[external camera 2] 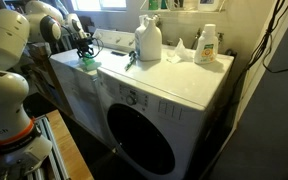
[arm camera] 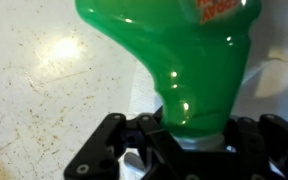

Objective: Put the green bottle upright

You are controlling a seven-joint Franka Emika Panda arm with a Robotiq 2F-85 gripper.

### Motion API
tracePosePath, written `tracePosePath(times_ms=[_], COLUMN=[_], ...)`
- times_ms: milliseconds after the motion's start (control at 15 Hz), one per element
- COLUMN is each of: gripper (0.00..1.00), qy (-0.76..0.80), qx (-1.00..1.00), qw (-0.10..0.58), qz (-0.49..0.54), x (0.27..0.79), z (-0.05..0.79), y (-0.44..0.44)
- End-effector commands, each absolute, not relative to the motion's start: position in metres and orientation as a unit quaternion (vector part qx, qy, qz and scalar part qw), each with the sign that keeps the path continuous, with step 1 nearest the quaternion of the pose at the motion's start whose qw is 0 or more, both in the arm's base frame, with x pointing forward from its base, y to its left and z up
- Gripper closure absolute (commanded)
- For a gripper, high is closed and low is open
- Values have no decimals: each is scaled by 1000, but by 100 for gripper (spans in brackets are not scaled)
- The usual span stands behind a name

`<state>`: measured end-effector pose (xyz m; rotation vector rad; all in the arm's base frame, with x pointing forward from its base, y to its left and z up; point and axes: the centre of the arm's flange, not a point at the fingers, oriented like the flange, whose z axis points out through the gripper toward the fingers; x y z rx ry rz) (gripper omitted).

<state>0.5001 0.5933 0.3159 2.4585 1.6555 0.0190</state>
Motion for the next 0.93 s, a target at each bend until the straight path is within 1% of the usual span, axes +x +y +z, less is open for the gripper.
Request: tracePosePath(times_ms=[0,133,267,333,533,867], gripper=[92,100,97,100,100,100], qy=[550,546,540,537,530,530], qx=[828,831,834,835,835,812], qw=[106,103,97,88,69,21], qz=[21,41,64,79,130,244], x=[490,485,481,478,468,444], z=[343,363,381,390,418,459], y=[587,581,577,574,563,539])
